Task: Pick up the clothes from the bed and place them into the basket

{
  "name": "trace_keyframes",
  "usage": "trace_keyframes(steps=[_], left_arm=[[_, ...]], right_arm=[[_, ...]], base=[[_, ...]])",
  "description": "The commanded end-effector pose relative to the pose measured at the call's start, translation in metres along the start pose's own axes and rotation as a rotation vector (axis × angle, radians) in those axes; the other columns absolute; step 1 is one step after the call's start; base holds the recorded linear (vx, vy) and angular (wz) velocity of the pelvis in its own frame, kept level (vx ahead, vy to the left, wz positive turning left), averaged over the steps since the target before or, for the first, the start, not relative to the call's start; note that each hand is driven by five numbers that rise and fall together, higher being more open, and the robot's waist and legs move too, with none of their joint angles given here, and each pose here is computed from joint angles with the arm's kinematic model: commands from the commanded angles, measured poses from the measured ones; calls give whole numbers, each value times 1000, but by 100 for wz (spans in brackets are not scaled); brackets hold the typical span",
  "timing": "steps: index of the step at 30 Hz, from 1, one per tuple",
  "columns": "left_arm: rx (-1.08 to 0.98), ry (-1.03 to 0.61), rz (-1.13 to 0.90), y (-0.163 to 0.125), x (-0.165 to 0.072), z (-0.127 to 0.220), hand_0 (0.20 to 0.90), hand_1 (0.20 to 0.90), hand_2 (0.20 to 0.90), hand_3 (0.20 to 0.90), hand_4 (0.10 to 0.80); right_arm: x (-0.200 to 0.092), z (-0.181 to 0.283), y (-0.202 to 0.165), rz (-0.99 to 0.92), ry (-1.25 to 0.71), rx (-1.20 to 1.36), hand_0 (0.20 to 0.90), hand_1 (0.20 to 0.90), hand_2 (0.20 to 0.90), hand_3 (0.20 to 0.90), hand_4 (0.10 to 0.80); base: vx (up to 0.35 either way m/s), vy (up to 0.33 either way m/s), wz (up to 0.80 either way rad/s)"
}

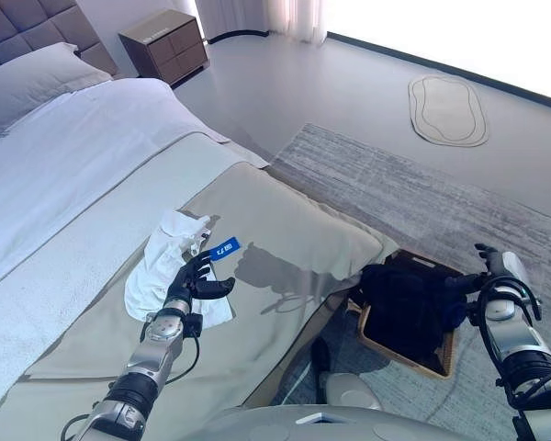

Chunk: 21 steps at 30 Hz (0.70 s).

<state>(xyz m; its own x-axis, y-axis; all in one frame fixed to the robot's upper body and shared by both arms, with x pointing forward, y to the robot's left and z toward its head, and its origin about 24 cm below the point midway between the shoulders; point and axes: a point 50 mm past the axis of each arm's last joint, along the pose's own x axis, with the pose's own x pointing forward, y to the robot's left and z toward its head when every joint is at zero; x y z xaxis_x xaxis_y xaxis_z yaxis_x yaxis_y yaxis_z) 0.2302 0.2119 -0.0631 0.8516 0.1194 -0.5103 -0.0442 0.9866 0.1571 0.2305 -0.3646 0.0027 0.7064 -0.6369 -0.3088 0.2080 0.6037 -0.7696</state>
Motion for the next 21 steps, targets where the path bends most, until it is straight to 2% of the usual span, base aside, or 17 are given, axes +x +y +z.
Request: trace_keyframes(steps=[1, 7, 12, 17, 21], left_arm=[[-33, -172, 65, 14, 1, 31, 900, 900, 900, 900, 800], [-83, -165, 106, 13, 1, 28, 900, 900, 900, 900, 800], [-113, -126, 155, 18, -2, 19, 900, 900, 900, 900, 800], [-114, -115, 167, 23, -4, 14, 900, 900, 900, 900, 800], [-63, -153, 130, 24, -2, 27, 900, 900, 900, 900, 800]], right_arm=[[4, 51, -26, -118, -237, -9, 900, 900, 900, 900, 800], [-4, 96, -22, -62, -434, -32, 900, 900, 900, 900, 800], [-10, 141, -22, -57, -574, -4, 900, 900, 900, 900, 800], [-15, 183, -29, -148, -664, -18, 900, 900, 900, 900, 800], [-21, 213, -37, -243, -709, -6, 900, 900, 900, 900, 800]], base=[[0, 0, 0], [-2, 7, 4], [-2, -1, 29], [4, 11, 36], [-15, 52, 60]])
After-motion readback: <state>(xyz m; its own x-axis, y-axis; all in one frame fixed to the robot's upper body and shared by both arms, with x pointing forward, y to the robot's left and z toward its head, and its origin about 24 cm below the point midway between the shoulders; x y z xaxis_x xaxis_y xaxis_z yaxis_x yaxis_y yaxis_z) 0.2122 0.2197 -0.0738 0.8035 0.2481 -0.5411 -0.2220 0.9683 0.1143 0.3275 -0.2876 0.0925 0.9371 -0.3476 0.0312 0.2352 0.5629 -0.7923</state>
